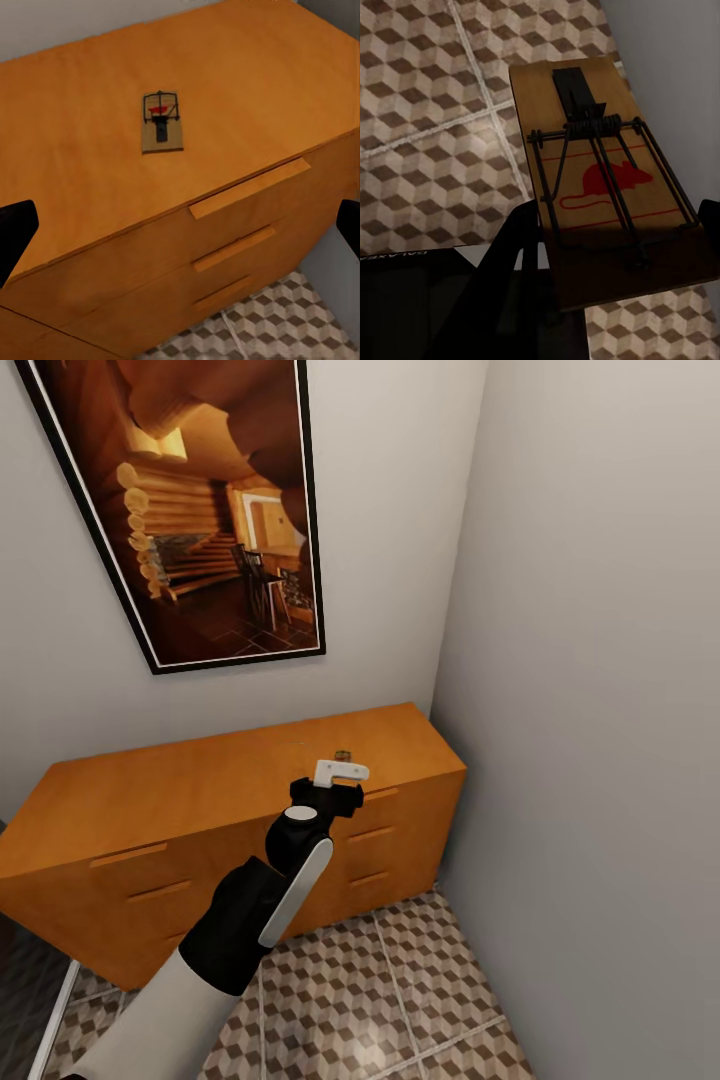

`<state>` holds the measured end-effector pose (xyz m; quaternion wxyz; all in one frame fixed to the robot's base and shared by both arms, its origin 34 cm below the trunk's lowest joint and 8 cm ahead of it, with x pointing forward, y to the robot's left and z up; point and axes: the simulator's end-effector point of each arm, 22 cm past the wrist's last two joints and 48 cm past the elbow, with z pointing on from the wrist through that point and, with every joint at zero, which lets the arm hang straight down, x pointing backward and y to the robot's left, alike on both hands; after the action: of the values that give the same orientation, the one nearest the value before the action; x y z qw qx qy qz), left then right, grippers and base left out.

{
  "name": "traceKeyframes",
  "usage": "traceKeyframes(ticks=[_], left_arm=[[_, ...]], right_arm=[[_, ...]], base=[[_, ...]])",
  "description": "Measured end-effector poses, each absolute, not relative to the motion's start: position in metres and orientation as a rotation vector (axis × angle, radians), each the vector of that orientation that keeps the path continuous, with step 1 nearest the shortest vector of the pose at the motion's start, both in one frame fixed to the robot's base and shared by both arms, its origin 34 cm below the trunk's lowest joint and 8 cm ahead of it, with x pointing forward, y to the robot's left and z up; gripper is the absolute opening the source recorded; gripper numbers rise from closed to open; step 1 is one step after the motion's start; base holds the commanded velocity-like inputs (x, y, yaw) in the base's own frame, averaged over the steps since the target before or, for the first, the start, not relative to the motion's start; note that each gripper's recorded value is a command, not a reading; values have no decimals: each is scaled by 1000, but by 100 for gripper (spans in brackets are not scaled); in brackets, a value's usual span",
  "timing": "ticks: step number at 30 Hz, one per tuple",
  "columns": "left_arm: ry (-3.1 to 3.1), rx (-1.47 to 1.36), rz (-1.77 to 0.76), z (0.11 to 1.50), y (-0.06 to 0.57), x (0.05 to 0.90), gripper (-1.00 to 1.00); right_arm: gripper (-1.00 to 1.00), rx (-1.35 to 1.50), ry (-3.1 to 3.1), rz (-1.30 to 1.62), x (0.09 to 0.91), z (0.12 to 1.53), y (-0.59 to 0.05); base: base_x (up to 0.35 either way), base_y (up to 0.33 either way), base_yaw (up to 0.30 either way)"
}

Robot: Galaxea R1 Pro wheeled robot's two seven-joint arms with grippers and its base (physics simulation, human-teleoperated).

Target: Take the four mousetraps from the cabinet in the bathroom and place them on the bathroom floor. Make sure all four end up on the same floor surface, and ensure that at least two of them are either under or directly next to the same bathroom sink.

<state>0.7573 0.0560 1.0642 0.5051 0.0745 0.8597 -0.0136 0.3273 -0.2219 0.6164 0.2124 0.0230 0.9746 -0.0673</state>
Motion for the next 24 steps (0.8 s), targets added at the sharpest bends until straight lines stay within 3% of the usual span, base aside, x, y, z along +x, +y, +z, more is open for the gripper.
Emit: traceKeyframes(ticks=[18,24], left_arm=[[2081,177,-35,1062,57,757,100],[2085,178,-32,1060,57,757,100]], right_arm=[[-100,64,2706,-188,327,617,-222],[-100,64,2706,-187,327,616,-222]], base=[[255,21,0],[108,12,0]])
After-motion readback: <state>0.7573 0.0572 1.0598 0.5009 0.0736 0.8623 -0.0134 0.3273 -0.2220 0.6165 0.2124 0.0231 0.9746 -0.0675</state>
